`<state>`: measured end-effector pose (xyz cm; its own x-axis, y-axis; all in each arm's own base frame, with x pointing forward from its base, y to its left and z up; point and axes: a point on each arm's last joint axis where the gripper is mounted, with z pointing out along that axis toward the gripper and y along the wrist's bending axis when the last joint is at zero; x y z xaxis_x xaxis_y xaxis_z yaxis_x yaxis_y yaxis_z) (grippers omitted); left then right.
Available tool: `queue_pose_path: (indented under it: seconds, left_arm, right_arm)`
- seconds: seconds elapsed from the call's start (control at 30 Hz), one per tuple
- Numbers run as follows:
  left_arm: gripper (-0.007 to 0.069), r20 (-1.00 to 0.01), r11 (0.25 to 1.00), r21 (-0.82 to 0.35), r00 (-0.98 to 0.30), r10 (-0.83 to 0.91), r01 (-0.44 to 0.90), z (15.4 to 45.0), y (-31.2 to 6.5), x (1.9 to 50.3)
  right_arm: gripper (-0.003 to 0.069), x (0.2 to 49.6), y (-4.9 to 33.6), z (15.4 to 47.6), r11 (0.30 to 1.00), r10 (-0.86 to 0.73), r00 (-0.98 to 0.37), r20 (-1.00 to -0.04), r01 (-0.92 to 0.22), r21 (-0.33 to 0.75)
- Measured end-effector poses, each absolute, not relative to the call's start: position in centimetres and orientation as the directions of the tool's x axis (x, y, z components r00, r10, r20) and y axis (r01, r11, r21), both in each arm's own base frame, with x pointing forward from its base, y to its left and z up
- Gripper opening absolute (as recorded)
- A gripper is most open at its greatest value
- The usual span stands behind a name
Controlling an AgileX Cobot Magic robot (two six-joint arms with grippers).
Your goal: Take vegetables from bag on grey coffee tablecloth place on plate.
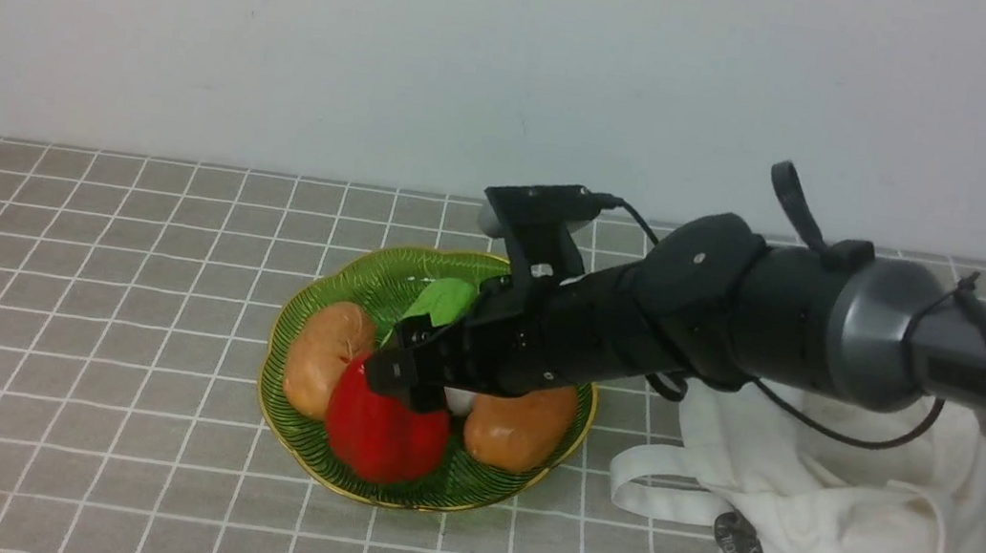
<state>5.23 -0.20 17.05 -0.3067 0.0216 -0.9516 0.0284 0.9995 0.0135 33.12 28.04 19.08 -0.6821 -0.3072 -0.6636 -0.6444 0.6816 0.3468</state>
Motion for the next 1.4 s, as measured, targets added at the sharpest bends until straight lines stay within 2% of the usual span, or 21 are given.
queue_pose_path:
  seconds: [0.13,0.27,0.4,0.43,0.47,0.53,0.57,0.63,0.67,0.7,0.77,0.8,0.83,0.9,0.93,1.1,1.13,1.17,1.23,1.4]
  left_arm:
    - [-0.0005,-0.952,1.000,0.014,-0.307,0.022,0.028,17.0,-0.2,5.2]
    - [-0.0005,-0.952,1.000,0.014,-0.307,0.022,0.028,17.0,-0.2,5.2]
    - [-0.0005,-0.952,1.000,0.014,-0.307,0.022,0.028,17.0,-0.2,5.2]
    - [-0.0005,-0.952,1.000,0.014,-0.307,0.022,0.028,17.0,-0.2,5.2]
    - [-0.0005,-0.952,1.000,0.014,-0.307,0.022,0.028,17.0,-0.2,5.2]
    - [-0.0005,-0.952,1.000,0.014,-0.307,0.022,0.028,17.0,-0.2,5.2]
    - [-0.0005,-0.952,1.000,0.014,-0.307,0.022,0.028,17.0,-0.2,5.2]
    - [-0.0005,-0.952,1.000,0.014,-0.307,0.022,0.028,17.0,-0.2,5.2]
    - [-0.0005,-0.952,1.000,0.014,-0.307,0.022,0.028,17.0,-0.2,5.2]
    - [-0.0005,-0.952,1.000,0.014,-0.307,0.022,0.028,17.0,-0.2,5.2]
    - [-0.0005,-0.952,1.000,0.014,-0.307,0.022,0.028,17.0,-0.2,5.2]
    - [-0.0005,-0.952,1.000,0.014,-0.307,0.022,0.028,17.0,-0.2,5.2]
    - [-0.0005,-0.952,1.000,0.014,-0.307,0.022,0.028,17.0,-0.2,5.2]
    - [-0.0005,-0.952,1.000,0.014,-0.307,0.022,0.028,17.0,-0.2,5.2]
    - [-0.0005,-0.952,1.000,0.014,-0.307,0.022,0.028,17.0,-0.2,5.2]
    - [-0.0005,-0.952,1.000,0.014,-0.307,0.022,0.028,17.0,-0.2,5.2]
    - [-0.0005,-0.952,1.000,0.014,-0.307,0.022,0.028,17.0,-0.2,5.2]
    - [-0.0005,-0.952,1.000,0.014,-0.307,0.022,0.028,17.0,-0.2,5.2]
    - [-0.0005,-0.952,1.000,0.014,-0.307,0.022,0.028,17.0,-0.2,5.2]
    - [-0.0005,-0.952,1.000,0.014,-0.307,0.022,0.028,17.0,-0.2,5.2]
  right_arm:
    - [0.0684,32.9,27.8,20.3,0.667,-0.344,-0.635,-0.692,-0.684,0.296]
    - [0.0652,32.0,26.9,24.7,0.651,-0.331,-0.556,-0.762,-0.720,0.242]
    - [0.0563,30.2,24.7,30.5,0.626,-0.321,-0.465,-0.825,-0.758,0.183]
    - [0.0518,29.6,23.6,32.4,0.630,-0.317,-0.435,-0.843,-0.761,0.156]
    - [0.0510,29.3,23.2,33.2,0.630,-0.316,-0.416,-0.853,-0.764,0.140]
    - [0.0372,27.1,19.8,38.4,0.671,-0.258,-0.340,-0.904,-0.736,0.086]
    - [0.0361,27.0,19.3,38.7,0.680,-0.260,-0.331,-0.907,-0.730,0.072]
    - [0.0215,24.2,15.1,43.1,0.751,-0.193,-0.269,-0.944,-0.659,0.034]
    - [0.0176,24.0,14.8,43.3,0.758,-0.182,-0.275,-0.944,-0.651,0.043]
    - [0.0090,21.9,12.3,45.3,0.802,-0.145,-0.253,-0.957,-0.597,0.036]
    - [0.0021,18.9,9.6,47.4,0.847,-0.094,-0.229,-0.969,-0.531,0.043]
    - [0.0021,18.6,9.2,47.5,0.856,-0.097,-0.225,-0.969,-0.516,0.035]
    - [-0.0001,15.6,7.1,48.8,0.888,-0.046,-0.212,-0.976,-0.457,0.058]
    - [-0.0010,11.3,4.6,49.6,0.924,0.010,-0.145,-0.989,-0.377,0.065]
    - [-0.0011,11.1,4.3,49.5,0.929,0.015,-0.141,-0.990,-0.365,0.066]
    - [-0.0012,4.1,0.7,48.2,0.965,0.057,0.093,-0.994,-0.259,0.031]
    - [-0.0012,2.1,-0.3,46.7,0.971,0.077,0.176,-0.981,-0.236,0.034]
    - [-0.0012,1.8,-0.4,46.5,0.972,0.080,0.186,-0.979,-0.234,0.035]
    - [-0.0012,-1.4,-1.8,43.9,0.974,0.121,0.286,-0.951,-0.217,0.059]
    - [-0.0012,-3.6,-2.7,39.6,0.975,0.152,0.335,-0.930,-0.206,0.085]
